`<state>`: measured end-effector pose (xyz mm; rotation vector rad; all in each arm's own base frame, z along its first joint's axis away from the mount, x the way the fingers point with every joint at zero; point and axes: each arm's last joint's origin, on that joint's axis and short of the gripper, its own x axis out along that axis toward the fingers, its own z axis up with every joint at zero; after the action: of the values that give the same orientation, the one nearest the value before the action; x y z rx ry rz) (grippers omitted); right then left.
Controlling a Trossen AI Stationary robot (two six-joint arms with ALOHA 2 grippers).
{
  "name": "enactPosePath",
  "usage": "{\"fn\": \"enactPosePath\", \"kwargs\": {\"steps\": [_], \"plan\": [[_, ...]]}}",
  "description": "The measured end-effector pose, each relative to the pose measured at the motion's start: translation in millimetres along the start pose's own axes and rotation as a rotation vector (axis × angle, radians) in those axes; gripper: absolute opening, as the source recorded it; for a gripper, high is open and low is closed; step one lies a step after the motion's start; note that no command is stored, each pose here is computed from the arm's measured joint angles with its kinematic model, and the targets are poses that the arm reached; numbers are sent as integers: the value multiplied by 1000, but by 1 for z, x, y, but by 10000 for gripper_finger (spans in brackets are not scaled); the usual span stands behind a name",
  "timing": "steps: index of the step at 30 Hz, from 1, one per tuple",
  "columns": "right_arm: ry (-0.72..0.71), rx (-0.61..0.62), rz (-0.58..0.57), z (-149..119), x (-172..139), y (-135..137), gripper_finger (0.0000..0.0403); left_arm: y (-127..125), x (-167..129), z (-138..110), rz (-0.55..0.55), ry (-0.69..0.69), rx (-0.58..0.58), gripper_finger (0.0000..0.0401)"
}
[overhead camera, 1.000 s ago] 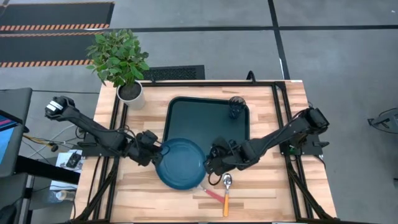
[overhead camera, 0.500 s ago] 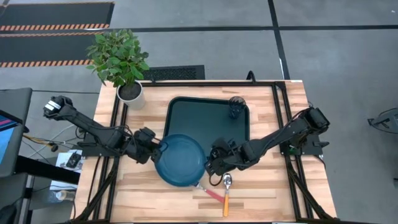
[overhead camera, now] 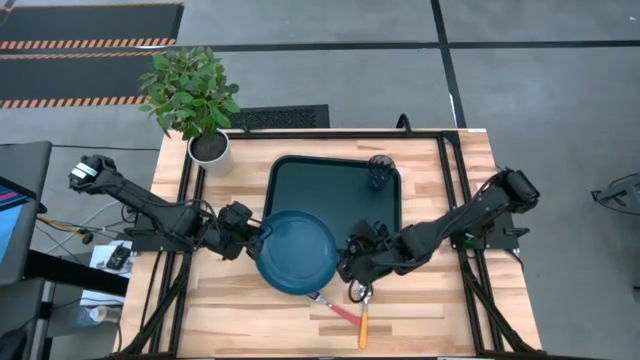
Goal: Pick and place plate/cup/fork/spoon on tray
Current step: Put the blue plate on the black tray
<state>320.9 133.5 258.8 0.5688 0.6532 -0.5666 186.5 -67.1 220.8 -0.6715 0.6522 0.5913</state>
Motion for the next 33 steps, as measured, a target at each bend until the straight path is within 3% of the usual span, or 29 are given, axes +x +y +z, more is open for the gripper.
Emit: {"fn": "enactPosePath", "kwargs": {"steps": [7, 10, 14, 19, 26, 31, 33], "plan": [[38, 1, -9, -3, 23, 1, 199, -2, 1, 2, -14, -12, -1, 0], [29, 7, -11, -1, 21, 0, 150, -1, 1, 2, -11, -16, -1, 0], [29, 14, -45, 4, 17, -6, 30, -3, 0, 3, -16, -34, 1, 0], [64, 40, -112, 8, 21, -16, 10, -5, 0, 5, -31, -63, 71, 7], [92, 8, -154, 27, -2, -42, 4, -4, 3, 13, -9, -102, 136, 86], [156, 73, -132, 26, -23, -95, 2, 4, 8, 14, 52, -87, 209, 157], [128, 174, -67, 22, -26, -109, 1, 3, 8, 17, 43, -91, 192, 178]]}}
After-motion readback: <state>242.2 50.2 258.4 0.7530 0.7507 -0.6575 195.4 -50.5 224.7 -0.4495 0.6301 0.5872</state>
